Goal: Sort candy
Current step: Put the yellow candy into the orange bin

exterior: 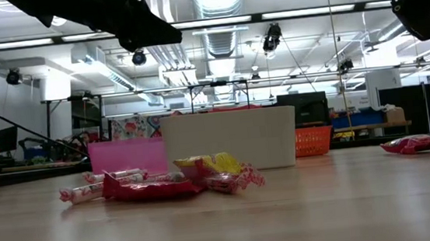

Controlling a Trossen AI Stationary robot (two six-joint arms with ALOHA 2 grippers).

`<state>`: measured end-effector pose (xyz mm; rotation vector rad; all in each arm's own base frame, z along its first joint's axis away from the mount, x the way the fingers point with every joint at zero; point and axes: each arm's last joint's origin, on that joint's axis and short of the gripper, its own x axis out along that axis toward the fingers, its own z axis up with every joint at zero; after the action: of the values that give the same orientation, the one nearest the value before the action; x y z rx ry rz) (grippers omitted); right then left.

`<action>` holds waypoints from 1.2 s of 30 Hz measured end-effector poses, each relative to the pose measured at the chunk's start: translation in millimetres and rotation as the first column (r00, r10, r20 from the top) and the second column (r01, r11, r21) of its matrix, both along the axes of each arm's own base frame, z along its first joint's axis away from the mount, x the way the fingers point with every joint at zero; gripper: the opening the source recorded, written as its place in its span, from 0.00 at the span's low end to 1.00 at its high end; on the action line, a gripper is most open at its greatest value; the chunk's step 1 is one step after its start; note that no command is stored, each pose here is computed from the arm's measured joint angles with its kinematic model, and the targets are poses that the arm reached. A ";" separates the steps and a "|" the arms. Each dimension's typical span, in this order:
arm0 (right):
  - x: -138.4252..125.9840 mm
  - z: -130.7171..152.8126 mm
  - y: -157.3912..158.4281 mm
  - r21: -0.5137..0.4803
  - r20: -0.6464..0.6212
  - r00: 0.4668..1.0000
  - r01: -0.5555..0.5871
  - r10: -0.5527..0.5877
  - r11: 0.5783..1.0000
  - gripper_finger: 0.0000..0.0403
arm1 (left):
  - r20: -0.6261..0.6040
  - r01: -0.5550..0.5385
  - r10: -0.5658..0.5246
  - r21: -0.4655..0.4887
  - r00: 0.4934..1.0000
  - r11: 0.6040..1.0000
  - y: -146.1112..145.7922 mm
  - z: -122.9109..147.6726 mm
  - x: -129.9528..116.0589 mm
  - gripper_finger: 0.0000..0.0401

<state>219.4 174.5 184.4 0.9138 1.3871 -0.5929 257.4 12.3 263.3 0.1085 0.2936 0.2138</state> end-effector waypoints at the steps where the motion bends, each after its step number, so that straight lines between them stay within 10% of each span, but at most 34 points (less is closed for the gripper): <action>1: -0.2 -0.4 -0.1 0.001 -0.001 1.000 0.006 -0.006 1.000 0.37 | 0.000 0.000 0.000 0.000 1.000 1.000 0.0 0.0 0.0 0.19; 29: -13.5 -47.5 -12.5 -0.004 0.099 0.995 -0.027 0.027 1.000 0.37 | -0.008 -0.002 0.002 -0.007 1.000 1.000 0.0 -1.1 -0.4 0.19; 36: -18.0 -53.6 -17.0 -0.063 0.107 0.990 -0.087 0.094 0.994 0.20 | -0.010 -0.002 0.002 -0.008 1.000 1.000 0.0 -2.1 0.6 0.19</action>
<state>201.4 157.4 130.8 0.8206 1.2984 -0.5041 257.9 12.3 261.2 0.1015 0.3043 0.2144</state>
